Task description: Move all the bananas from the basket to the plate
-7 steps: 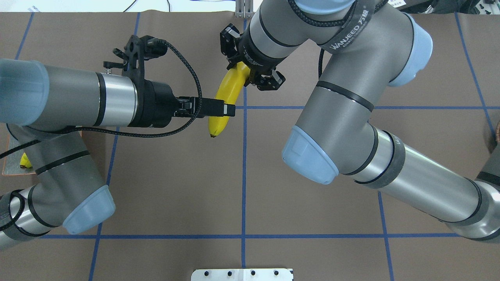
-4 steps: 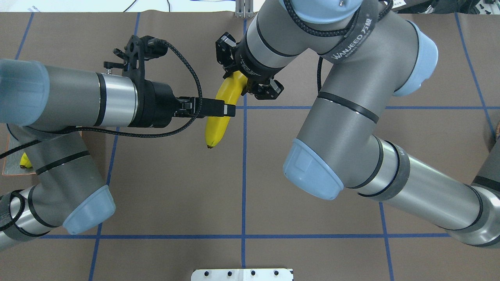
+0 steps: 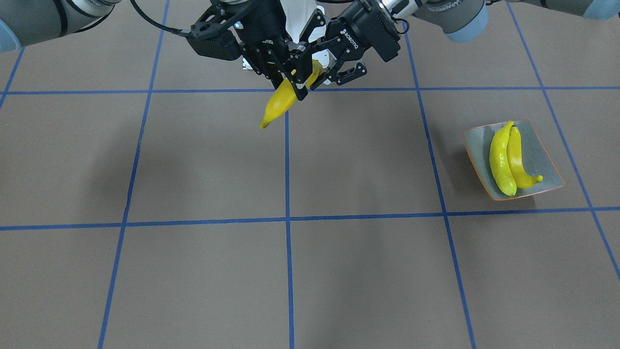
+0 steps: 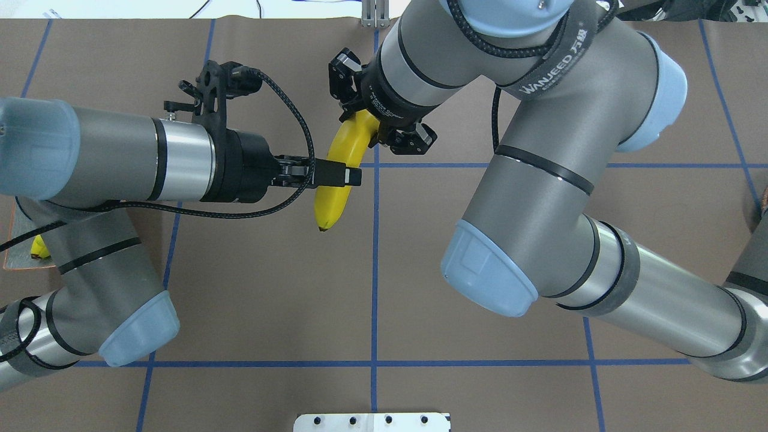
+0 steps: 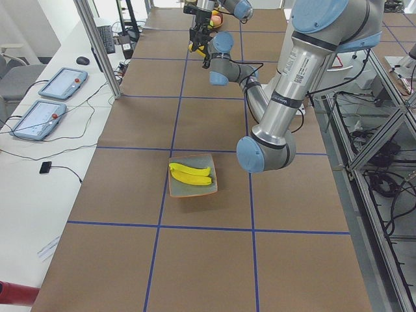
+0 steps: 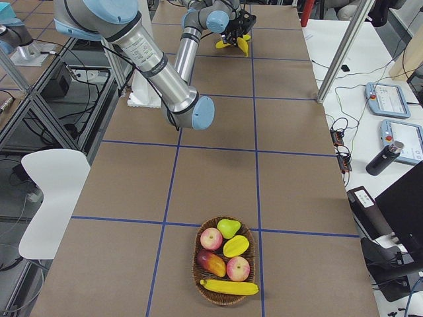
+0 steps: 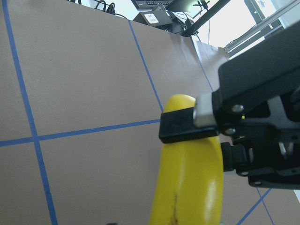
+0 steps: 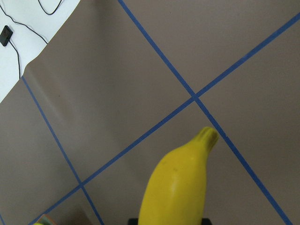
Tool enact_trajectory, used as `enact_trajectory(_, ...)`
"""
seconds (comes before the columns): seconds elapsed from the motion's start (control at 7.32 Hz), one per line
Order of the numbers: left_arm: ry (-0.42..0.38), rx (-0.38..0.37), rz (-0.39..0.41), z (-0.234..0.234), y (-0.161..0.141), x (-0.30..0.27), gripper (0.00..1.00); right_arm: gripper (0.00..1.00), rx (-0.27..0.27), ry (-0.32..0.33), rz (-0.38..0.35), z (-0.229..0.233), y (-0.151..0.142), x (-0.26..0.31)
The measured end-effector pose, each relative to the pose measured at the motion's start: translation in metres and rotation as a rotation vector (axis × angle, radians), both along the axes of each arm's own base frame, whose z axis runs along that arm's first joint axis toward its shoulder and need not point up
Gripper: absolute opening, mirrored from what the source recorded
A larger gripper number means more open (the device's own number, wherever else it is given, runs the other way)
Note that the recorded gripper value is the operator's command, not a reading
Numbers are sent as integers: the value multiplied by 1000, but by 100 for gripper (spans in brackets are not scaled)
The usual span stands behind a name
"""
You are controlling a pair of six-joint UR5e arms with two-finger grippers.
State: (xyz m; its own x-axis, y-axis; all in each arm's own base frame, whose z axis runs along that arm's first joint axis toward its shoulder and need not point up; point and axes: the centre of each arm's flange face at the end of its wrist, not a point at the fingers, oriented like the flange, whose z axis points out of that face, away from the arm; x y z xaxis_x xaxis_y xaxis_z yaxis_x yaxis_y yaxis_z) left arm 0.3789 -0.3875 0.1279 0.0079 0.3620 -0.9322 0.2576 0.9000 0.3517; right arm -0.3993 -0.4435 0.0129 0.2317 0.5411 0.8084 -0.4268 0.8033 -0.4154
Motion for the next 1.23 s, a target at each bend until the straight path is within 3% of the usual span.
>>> enact_trajectory(0.27, 13, 7, 20, 0, 8, 6, 0, 100, 36, 0, 0, -1, 2, 6)
enact_trajectory(0.68, -5, -4, 26, 12, 11, 9, 0, 100, 136, 3, 12, 8, 9, 40)
enact_trajectory(0.96, -59, -39, 25, 48, 12, 6, 0, 100, 187, 102, 5, 62, -7, 61)
enact_trajectory(1.23, -129, -86, 15, 96, 17, -9, 0, 100, 242, 247, -40, 133, -30, 82)
